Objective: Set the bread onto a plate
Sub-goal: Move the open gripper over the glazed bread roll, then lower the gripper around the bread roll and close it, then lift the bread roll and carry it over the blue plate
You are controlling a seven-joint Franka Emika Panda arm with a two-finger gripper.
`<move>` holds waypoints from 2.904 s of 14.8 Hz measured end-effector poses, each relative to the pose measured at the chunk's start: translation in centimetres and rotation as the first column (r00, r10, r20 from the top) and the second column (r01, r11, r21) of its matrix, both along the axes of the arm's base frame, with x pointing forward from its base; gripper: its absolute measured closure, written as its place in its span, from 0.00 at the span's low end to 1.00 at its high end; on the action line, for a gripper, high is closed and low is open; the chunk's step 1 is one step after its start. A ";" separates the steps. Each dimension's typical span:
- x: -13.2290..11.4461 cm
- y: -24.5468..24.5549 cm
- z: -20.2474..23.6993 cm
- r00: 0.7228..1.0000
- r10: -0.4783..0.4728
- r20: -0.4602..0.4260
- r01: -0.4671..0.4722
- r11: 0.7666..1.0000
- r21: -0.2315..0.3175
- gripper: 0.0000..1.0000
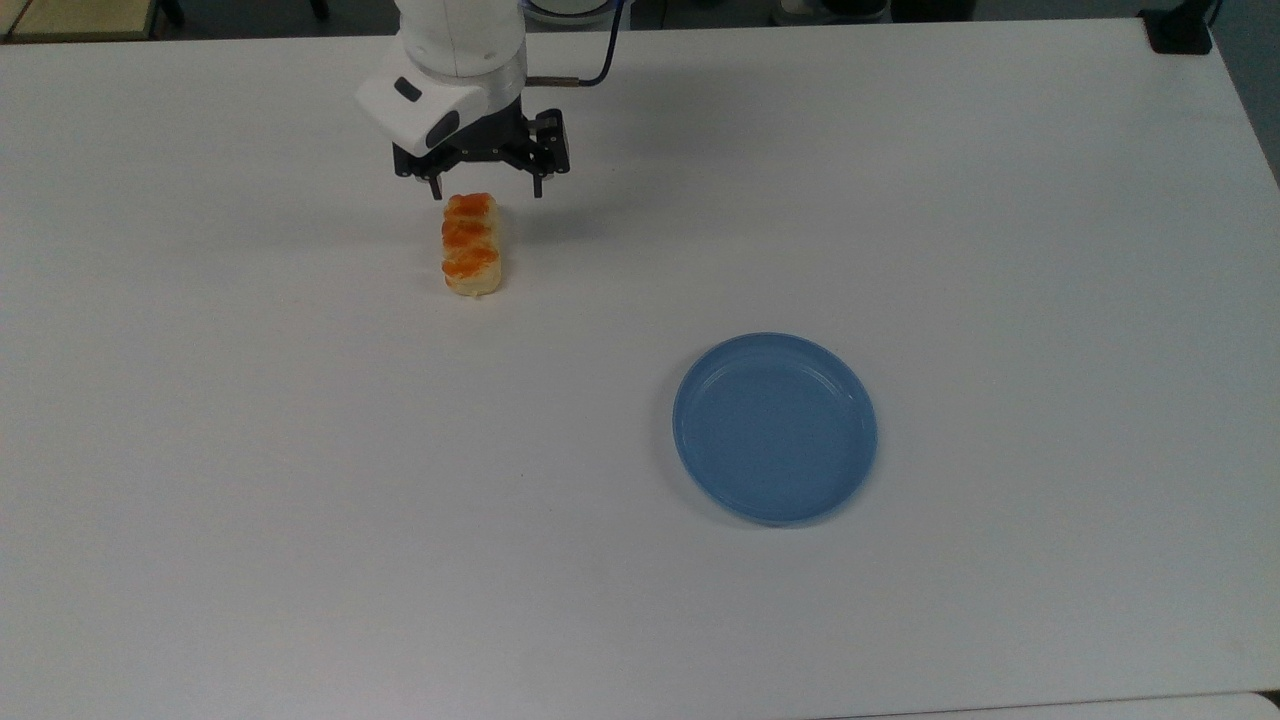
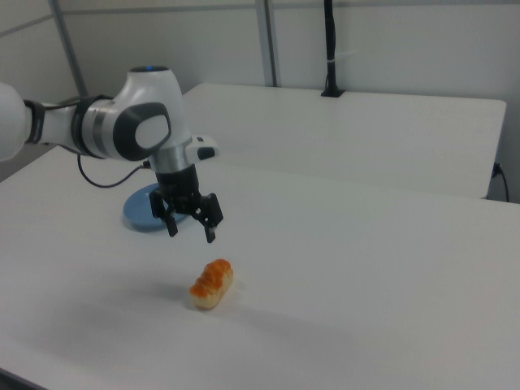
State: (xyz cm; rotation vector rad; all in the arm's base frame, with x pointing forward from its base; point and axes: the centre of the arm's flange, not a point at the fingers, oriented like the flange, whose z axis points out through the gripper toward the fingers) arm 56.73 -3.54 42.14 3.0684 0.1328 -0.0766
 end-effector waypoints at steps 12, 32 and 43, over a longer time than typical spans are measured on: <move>-1.5 -3.7 -10.0 0.997 0.070 -0.042 -0.072 0.996 -0.053 0.00; -1.0 -2.3 -11.1 0.995 0.099 -0.033 -0.101 0.993 -0.056 0.61; 3.0 -2.2 -2.9 0.995 0.087 0.051 -0.084 0.994 -0.070 0.63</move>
